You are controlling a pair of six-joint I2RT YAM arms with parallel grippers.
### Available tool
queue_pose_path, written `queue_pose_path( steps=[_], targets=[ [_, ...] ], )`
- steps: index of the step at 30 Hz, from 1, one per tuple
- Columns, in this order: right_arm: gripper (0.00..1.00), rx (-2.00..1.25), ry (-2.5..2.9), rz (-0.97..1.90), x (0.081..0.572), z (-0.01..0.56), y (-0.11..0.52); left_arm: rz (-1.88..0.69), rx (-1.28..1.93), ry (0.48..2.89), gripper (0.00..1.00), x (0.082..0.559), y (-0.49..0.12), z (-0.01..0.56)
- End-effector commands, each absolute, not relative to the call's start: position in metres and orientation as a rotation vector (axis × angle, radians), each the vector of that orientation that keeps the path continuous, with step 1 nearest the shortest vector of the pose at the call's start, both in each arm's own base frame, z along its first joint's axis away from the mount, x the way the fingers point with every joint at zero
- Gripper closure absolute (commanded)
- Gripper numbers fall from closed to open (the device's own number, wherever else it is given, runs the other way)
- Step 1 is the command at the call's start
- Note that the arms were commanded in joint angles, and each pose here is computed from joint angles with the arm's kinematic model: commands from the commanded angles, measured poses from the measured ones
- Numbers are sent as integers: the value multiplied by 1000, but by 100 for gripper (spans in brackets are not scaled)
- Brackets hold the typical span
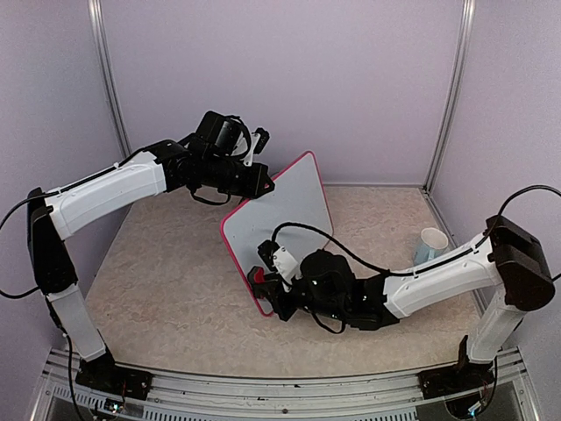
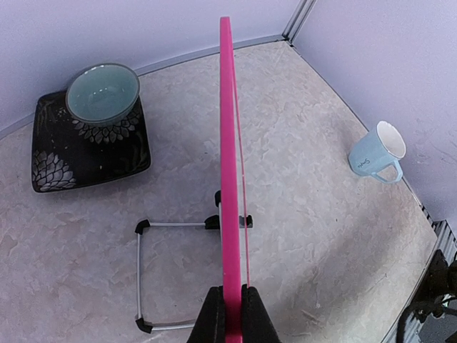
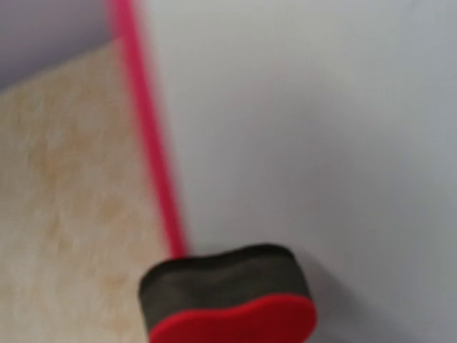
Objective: Erase the whiteboard
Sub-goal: Erase the whiteboard at the center of the board.
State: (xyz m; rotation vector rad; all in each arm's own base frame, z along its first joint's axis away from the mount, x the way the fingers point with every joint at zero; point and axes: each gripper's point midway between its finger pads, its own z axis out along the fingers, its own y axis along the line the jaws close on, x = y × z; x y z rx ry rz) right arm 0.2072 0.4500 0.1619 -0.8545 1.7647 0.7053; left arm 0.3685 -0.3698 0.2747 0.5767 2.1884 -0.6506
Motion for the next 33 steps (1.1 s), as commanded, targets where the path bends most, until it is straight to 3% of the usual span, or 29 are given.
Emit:
queue_pose_path(
  steps=[1, 9, 20, 33],
  targets=[
    [80, -875, 1869, 618, 204, 117, 448, -661, 688, 2308, 100, 339, -378, 235],
    [81, -840, 1989, 467, 213, 74, 429, -658, 682, 2308, 100, 340, -377, 235],
    [82, -702, 2035, 314, 242, 80, 416, -651, 676, 2308, 100, 338, -375, 236],
    [81, -824, 1907, 538, 210, 112, 458, -648, 676, 2314, 100, 339, -375, 231]
  ],
)
